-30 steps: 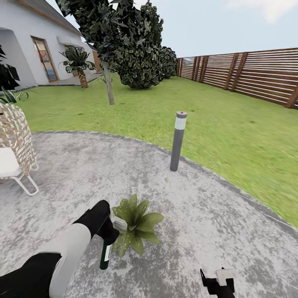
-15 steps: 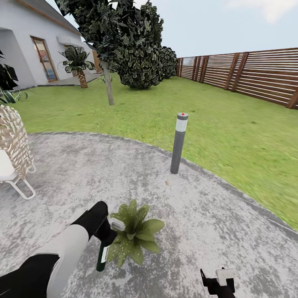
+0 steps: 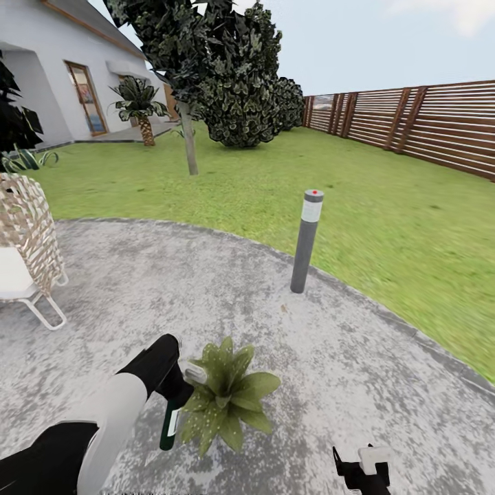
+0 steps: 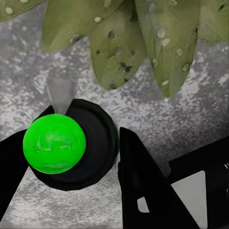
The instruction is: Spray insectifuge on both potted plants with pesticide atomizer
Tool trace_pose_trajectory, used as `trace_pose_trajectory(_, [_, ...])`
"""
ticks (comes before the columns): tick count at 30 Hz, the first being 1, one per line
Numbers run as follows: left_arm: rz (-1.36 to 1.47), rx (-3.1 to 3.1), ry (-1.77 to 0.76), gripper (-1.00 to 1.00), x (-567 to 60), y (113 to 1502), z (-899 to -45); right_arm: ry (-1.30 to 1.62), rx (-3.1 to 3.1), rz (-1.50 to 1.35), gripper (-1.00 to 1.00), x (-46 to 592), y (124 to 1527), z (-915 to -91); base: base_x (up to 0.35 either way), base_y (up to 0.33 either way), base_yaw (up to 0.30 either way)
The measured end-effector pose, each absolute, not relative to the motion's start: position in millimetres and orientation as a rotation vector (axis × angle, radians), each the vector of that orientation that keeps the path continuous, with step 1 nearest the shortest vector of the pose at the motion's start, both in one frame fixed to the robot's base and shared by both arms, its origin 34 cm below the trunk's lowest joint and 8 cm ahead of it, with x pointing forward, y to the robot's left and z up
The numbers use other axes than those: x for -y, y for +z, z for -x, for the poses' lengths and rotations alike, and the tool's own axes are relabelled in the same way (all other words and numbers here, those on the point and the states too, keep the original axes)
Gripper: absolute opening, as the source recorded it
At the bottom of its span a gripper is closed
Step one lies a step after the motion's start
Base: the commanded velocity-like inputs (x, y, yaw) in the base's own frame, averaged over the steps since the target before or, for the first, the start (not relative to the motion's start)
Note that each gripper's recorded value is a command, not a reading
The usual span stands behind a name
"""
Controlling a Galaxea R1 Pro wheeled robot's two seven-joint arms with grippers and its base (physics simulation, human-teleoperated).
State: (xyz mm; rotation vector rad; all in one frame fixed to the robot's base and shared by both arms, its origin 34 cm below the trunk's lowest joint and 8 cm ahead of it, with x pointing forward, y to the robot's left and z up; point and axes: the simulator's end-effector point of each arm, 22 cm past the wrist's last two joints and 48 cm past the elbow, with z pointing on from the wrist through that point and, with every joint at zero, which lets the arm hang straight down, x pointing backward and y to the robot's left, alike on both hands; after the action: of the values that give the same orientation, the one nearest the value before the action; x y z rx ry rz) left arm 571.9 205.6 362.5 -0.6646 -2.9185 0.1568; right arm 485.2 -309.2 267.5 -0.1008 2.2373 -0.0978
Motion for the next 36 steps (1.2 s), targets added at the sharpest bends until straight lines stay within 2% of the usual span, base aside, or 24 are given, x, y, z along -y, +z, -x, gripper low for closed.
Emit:
trace_pose_trajectory(6, [0.667,2.917,0.157,-1.00,-205.1,361.6,-570.7,-0.098,-2.237,0.101,1.00,309.3,267.5,-485.2,0.001,-0.026,0.141])
trace_pose_trajectory(19, [0.669,2.917,0.161,-1.00,-203.1,361.8,-571.1,-0.098,-2.237,0.101,1.00,309.3,267.5,-485.3,-0.060,-0.259,0.025])
trace_pose_trajectory(36, [0.671,2.917,0.161,-1.00,-202.4,362.0,-571.0,-0.098,-2.237,0.101,1.00,309.2,267.5,-485.2,-0.059,-0.265,0.270])
